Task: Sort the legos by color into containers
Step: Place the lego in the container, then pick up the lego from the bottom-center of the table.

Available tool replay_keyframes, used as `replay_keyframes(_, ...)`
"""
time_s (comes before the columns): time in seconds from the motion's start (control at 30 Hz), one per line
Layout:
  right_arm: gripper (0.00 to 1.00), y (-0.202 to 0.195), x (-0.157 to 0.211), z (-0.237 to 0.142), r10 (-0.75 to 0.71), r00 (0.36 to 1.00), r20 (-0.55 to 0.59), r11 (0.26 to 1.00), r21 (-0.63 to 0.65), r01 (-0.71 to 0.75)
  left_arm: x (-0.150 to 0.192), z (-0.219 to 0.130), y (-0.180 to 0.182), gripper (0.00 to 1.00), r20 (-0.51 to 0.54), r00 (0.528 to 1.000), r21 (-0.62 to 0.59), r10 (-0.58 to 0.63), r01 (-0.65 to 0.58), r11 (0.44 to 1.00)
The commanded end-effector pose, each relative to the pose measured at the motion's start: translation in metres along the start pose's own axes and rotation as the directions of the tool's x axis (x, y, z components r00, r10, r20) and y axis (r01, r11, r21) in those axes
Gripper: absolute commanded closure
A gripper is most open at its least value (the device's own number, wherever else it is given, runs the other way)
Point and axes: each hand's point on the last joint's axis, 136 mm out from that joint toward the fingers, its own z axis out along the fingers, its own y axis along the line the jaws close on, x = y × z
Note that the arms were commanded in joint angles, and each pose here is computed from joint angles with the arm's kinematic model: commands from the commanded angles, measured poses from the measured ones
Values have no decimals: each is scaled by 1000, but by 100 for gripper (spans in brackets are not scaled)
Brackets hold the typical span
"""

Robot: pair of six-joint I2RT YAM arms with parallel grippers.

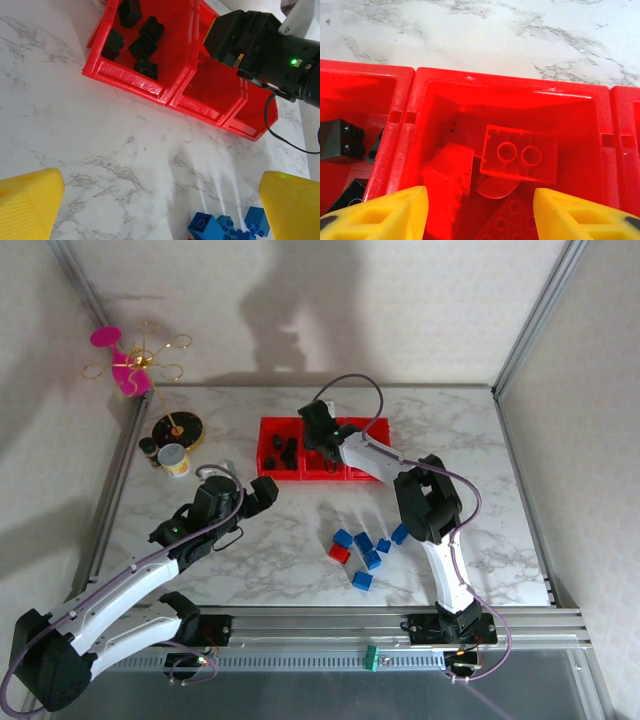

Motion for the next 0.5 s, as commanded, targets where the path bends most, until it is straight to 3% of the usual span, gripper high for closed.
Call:
replay_keyframes(0.0,40,8,-24,-47,3,998,59,999,-46,0,-8,-7,-14,0,11,1000,49,9,-9,999)
replay_keyframes(0.17,35,9,2,-88,-15,1000,25,997,-80,17,3,-12,-11,0,-13,1000,60,16,-15,998)
replay_keyframes(0.47,30,6,96,-146,-71,985,-155,990,-134,50,26,-28,7,0,-45,999,75,-19,22,997)
